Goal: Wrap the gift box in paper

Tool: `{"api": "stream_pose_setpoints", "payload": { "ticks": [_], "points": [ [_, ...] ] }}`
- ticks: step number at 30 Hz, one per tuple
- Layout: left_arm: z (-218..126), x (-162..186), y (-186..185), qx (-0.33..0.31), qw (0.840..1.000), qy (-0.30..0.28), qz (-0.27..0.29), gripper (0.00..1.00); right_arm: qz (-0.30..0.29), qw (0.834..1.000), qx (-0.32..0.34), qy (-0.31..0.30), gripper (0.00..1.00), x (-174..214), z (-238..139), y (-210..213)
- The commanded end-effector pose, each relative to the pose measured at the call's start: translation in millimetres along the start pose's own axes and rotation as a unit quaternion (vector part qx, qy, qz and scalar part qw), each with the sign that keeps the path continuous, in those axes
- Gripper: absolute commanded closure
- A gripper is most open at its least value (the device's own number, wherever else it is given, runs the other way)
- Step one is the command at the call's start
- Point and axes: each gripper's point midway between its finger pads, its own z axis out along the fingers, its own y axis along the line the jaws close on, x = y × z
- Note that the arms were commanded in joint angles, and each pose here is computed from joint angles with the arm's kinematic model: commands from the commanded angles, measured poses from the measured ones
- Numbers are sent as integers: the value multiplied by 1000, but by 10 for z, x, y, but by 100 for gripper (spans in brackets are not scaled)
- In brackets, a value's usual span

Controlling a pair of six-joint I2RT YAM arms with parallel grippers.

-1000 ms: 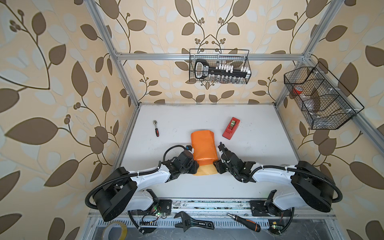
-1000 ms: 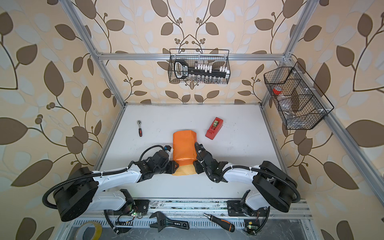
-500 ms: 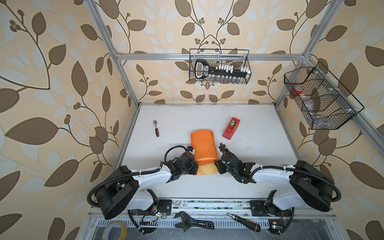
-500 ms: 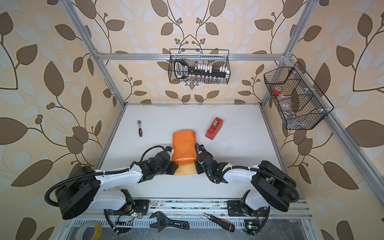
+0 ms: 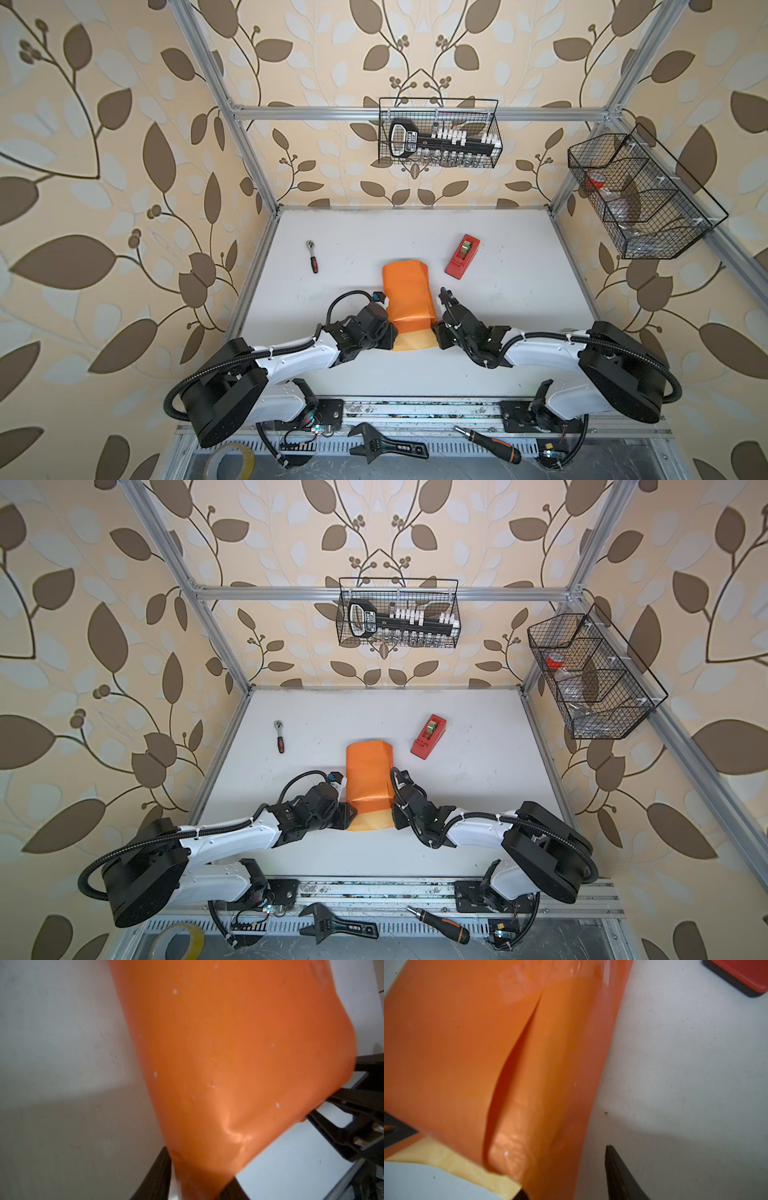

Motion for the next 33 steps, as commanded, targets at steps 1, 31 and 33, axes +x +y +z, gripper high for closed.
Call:
{"api": "stream_pose_setpoints", "payload": {
  "ticks": [1,31,33],
  "points": [
    [-33,-2,38,-12,1000,-9,0,70,0,1000,9,1,59,57,-17,-51],
    [43,-123,-35,-22,1000,-9,14,91,34,999,-27,6,78,92,-54,78],
    [42,-124,-43,-21,1000,-8,13,92,36,999,-28,6,80,95,-47,80]
  ]
}}
